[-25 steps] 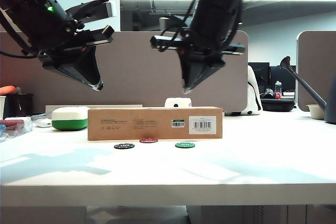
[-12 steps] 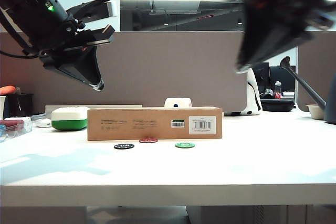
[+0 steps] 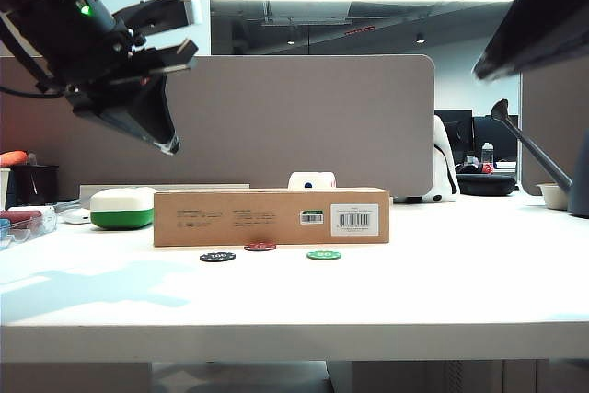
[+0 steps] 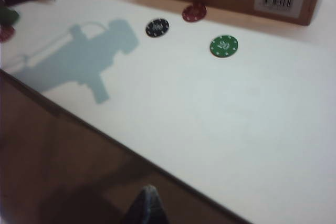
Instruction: Push the chip with the lowest value in the row forward next to the rectangular box.
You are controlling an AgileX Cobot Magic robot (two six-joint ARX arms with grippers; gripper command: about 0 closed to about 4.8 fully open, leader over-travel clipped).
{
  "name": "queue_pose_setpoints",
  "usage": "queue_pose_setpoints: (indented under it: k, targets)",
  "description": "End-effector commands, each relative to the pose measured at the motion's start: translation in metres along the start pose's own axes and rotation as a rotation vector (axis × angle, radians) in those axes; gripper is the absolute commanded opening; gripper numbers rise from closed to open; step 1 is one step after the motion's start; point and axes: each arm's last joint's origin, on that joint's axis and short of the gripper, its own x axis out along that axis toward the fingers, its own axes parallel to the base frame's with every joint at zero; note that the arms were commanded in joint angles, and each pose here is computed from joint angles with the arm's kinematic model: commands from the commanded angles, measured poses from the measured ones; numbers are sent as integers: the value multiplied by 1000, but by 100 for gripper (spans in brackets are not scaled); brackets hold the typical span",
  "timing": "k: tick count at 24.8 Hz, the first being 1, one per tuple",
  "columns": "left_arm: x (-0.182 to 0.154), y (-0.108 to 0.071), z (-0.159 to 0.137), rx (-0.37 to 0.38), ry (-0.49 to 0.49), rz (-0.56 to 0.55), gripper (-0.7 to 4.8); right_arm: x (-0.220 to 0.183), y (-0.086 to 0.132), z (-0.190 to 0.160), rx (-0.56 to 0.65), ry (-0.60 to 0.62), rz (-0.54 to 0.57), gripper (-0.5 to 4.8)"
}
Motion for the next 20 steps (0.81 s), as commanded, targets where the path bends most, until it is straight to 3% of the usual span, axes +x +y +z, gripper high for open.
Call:
queue_pose_setpoints:
  k: [1, 6, 12, 16, 20]
  targets:
    - [-14, 0, 8, -2, -62, 4, -5, -10, -1, -11, 26, -68, -18, -5]
    - [-43, 1, 17, -3, -170, 13, -5, -21, -6, -22, 72, -105, -24, -5]
    - [-114, 14, 25, -28, -415, 87, -5, -37, -7, -24, 79, -196, 14, -5]
    - [-183, 32, 14, -73, -636, 268, -5, -45, -7, -24, 83, -244, 30, -5]
    - [-221, 36, 1, -98, -749, 422, -5, -46, -7, -24, 84, -251, 33, -5]
